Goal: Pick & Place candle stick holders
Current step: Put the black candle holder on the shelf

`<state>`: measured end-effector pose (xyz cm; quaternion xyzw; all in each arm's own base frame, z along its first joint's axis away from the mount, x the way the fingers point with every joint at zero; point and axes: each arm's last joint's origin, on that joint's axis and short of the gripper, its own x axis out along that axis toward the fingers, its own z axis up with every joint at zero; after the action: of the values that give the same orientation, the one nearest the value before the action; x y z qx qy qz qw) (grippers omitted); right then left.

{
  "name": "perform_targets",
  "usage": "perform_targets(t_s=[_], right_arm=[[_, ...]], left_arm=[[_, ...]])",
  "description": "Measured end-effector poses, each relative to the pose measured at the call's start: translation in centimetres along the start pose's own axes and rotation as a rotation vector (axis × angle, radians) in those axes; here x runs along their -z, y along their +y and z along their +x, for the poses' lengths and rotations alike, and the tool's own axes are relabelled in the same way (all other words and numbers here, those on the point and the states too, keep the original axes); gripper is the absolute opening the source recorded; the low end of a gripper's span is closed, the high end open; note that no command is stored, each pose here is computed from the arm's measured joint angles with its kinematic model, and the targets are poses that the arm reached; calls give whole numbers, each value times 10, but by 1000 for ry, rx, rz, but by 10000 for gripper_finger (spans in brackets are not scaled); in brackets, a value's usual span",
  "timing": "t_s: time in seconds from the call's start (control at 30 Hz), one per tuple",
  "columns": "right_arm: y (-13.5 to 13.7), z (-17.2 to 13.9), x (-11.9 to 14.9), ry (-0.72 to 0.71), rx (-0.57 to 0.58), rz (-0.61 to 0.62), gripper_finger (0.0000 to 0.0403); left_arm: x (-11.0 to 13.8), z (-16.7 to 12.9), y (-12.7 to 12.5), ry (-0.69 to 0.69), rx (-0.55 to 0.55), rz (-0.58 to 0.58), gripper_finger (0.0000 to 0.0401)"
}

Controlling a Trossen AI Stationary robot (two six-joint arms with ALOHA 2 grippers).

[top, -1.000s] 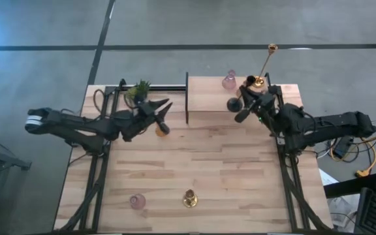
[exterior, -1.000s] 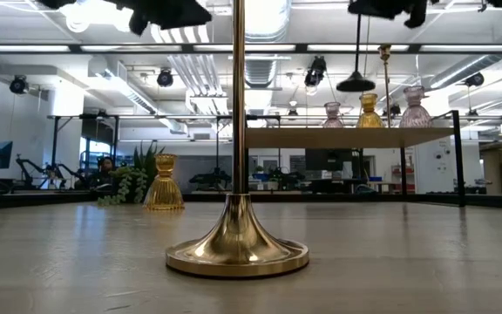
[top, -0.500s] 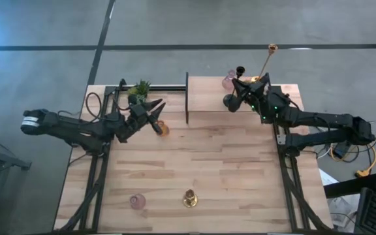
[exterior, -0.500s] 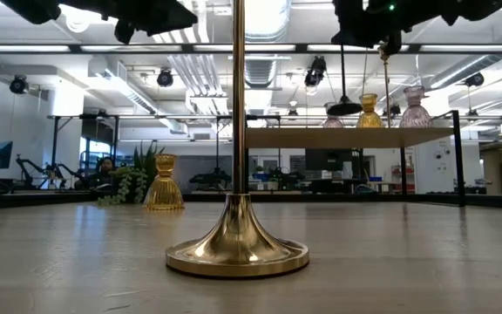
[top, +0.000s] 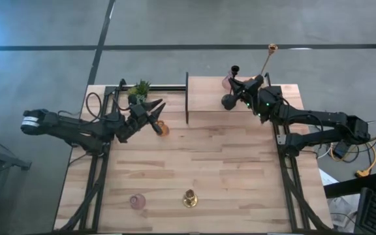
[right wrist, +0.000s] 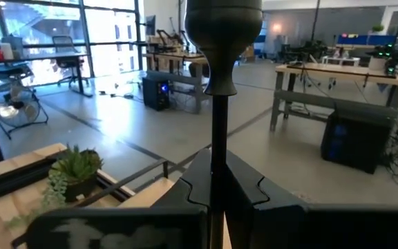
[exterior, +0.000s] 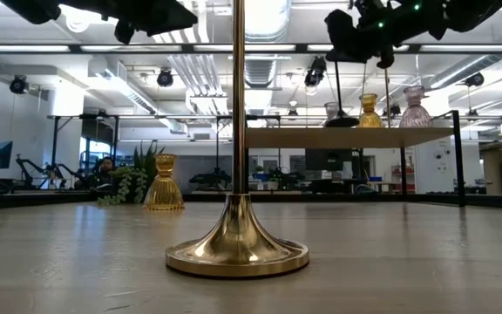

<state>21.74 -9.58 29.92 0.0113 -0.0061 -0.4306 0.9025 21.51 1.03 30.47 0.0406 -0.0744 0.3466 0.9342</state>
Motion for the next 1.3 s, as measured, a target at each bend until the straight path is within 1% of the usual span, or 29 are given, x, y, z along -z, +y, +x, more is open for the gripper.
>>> perform_targets(t_s=[0.17, 0.23, 0.47, 0.9, 1.3], right_arm=[[-4, 0, 7, -17, 17, 15, 8], [-5, -1, 10, -26, 8, 37, 8], [-6, -3, 17, -30, -2, 38, 8], [-8, -6, 20, -31, -3, 51, 8], [-12, -16, 18, -32, -14, 65, 8]], left_arm=[[0, 0, 0, 0, 0, 0, 88], [0, 0, 0, 0, 0, 1, 88], [0, 0, 0, 1, 0, 1, 88], [0, 0, 0, 1, 0, 1, 88], [0, 0, 0, 1, 0, 1, 88]])
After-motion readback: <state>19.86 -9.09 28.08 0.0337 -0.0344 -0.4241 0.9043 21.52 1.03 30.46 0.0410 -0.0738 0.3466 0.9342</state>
